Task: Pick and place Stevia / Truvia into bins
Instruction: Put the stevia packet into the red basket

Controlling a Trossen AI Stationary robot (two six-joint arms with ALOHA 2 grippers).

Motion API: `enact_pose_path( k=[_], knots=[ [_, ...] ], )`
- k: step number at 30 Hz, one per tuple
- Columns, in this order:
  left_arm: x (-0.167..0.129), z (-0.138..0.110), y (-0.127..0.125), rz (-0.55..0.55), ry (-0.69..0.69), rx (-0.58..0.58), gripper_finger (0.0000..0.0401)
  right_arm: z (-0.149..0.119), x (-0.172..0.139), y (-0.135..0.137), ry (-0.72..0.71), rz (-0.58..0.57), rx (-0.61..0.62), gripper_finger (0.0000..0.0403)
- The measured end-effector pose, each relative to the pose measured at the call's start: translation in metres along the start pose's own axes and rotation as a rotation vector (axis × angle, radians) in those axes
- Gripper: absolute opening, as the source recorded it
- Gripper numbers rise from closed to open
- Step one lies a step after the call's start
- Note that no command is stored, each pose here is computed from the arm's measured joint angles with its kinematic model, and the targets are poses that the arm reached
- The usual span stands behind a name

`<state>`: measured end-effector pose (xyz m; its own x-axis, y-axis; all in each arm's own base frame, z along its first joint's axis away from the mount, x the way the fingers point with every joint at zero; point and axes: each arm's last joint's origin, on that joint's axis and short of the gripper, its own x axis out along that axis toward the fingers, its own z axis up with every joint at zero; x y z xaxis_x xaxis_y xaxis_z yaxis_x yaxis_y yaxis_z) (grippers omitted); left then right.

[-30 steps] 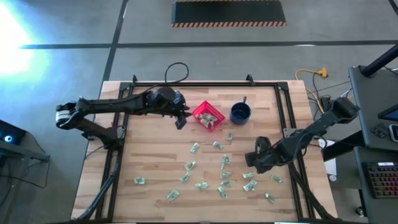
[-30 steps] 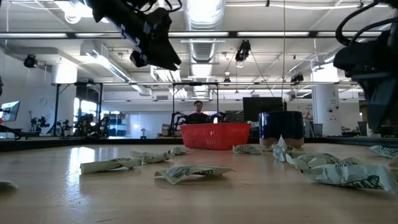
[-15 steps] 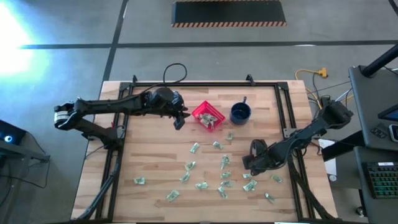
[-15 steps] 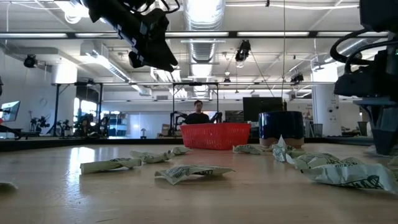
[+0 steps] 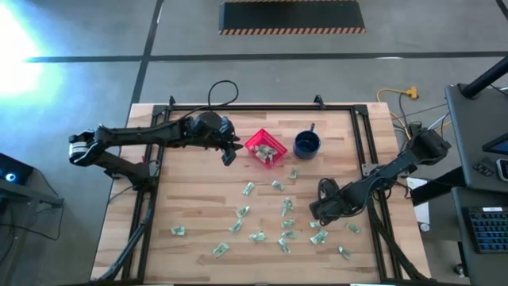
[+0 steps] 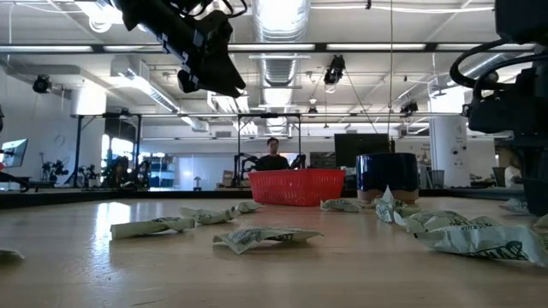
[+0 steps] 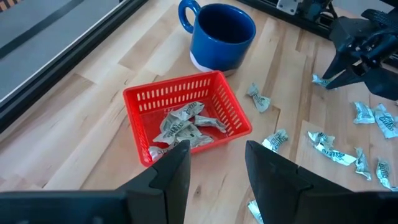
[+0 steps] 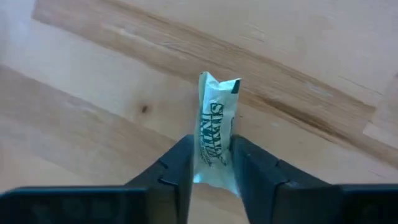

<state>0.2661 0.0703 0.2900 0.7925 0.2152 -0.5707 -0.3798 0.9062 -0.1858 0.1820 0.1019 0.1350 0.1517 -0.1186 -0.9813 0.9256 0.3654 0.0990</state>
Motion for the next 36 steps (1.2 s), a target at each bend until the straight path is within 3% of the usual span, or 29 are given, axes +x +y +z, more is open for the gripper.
enact_pose_path(
  k=[8,17,22,27,36],
  knots=[
    [0.0,-0.001,0.0,0.002,0.002,0.0,0.0137,0.001,0.0,0.005,-0.045,0.054,-0.085,0.0018],
    [0.003,-0.006,0.001,0.006,0.02,-0.053,0.0137,0.021,-0.011,0.03,-0.216,0.306,-0.275,0.001],
    [0.006,-0.014,0.002,0.009,0.046,-0.102,0.0137,0.045,-0.025,0.047,-0.354,0.48,-0.406,0.0009],
    [0.007,-0.018,0.0,-0.018,0.066,-0.132,0.0137,0.077,-0.042,0.054,-0.526,0.581,-0.458,0.0009],
    [0.007,-0.023,-0.01,-0.078,0.108,-0.153,0.0137,0.133,-0.054,0.04,-0.715,0.54,-0.399,0.001]
  ],
)
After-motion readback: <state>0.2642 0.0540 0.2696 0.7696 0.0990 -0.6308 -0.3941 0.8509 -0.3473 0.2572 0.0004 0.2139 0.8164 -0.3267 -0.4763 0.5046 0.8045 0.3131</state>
